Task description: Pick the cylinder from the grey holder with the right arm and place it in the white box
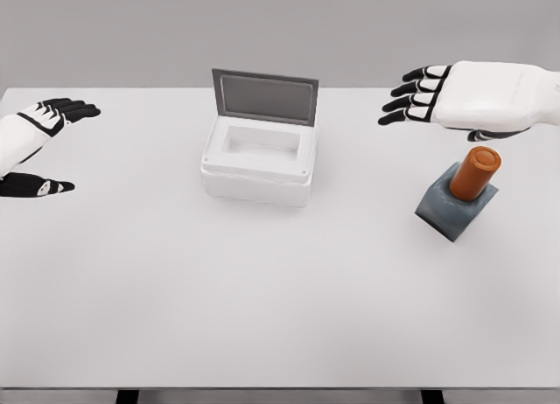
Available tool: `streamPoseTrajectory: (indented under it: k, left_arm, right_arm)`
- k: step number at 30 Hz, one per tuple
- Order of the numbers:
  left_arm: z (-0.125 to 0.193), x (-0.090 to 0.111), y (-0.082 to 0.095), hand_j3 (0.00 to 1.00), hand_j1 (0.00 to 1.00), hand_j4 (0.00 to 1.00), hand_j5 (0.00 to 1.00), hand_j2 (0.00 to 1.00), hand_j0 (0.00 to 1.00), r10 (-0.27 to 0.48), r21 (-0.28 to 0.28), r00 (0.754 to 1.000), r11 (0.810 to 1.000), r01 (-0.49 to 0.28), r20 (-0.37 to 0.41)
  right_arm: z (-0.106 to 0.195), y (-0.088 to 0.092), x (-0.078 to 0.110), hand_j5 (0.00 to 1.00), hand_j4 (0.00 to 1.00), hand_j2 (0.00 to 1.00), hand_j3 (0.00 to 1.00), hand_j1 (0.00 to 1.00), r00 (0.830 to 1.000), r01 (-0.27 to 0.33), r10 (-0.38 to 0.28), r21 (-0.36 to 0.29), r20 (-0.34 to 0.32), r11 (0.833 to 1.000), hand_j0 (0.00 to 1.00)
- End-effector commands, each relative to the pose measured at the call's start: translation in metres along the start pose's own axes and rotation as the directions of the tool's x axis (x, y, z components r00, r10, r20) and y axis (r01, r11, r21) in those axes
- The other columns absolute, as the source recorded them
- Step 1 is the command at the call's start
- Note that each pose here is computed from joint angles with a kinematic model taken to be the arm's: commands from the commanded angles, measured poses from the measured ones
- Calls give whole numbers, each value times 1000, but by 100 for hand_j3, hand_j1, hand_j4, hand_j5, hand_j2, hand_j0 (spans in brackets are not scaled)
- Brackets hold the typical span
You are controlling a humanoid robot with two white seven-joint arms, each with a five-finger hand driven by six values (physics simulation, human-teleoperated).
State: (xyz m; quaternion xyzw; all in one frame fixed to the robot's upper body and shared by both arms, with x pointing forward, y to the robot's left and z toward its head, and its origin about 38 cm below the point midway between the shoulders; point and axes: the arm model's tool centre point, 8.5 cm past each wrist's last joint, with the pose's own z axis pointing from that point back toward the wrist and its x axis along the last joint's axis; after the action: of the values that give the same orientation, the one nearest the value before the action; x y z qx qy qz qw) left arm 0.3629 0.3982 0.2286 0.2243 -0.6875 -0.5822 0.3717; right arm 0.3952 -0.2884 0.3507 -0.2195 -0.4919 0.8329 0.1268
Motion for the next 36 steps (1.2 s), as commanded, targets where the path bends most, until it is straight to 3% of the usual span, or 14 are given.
streamPoseTrajectory:
  k: [1,5,7,8,9,10,11,15,17,22,32,36]
  left_arm:
    - [0,0,1,100,100,100,100,100,100,5,4,1000,1000,-5,0]
    - [0,0,1,100,100,100,100,100,100,5,4,1000,1000,-5,0]
    - [0,0,1,100,100,100,100,100,100,5,4,1000,1000,-5,0]
    - [0,0,1,100,100,100,100,100,100,5,4,1000,1000,-5,0]
    - [0,0,1,100,100,100,100,100,100,5,4,1000,1000,-5,0]
    - [0,0,1,100,100,100,100,100,100,5,4,1000,1000,-5,0]
    - [0,0,1,100,100,100,100,100,100,5,4,1000,1000,-5,0]
    - [0,0,1,100,100,100,100,100,100,5,4,1000,1000,-5,0]
    - [0,0,1,100,100,100,100,100,100,5,4,1000,1000,-5,0]
    - [0,0,0,100,100,100,100,100,100,5,2,1000,1000,-5,-1]
    - [0,0,0,100,100,100,100,100,100,3,2,1000,1000,-3,-1]
    - [0,0,0,100,100,100,100,100,100,3,2,1000,1000,-3,-1]
  right_arm:
    - [0,0,0,100,100,100,100,100,1000,3,-3,-2,-2,1000,100]
    - [5,-7,-3,100,100,100,100,100,1000,-6,6,-14,-13,1000,100]
    - [37,-26,-16,100,100,100,100,100,994,-49,45,-38,-100,998,100]
    - [51,-27,-20,100,100,100,100,100,991,-49,45,-25,-128,998,100]
    - [64,-27,-20,100,100,100,100,100,992,-16,12,-29,-129,999,100]
    - [85,-20,-19,100,100,100,100,100,990,55,-57,-16,-129,998,100]
    - [97,-18,-20,100,100,100,100,100,987,66,-64,8,-150,998,100]
    - [101,-7,-19,100,100,100,100,100,984,86,-77,47,-161,995,100]
    - [89,16,-13,100,100,100,100,100,984,141,-129,91,-124,986,100]
    - [75,47,-11,100,100,100,100,100,974,214,-201,142,-99,966,100]
    - [50,68,-30,100,100,100,100,100,953,294,-284,105,-103,950,100]
    - [42,75,-28,100,100,100,100,100,950,309,-300,110,-89,945,100]
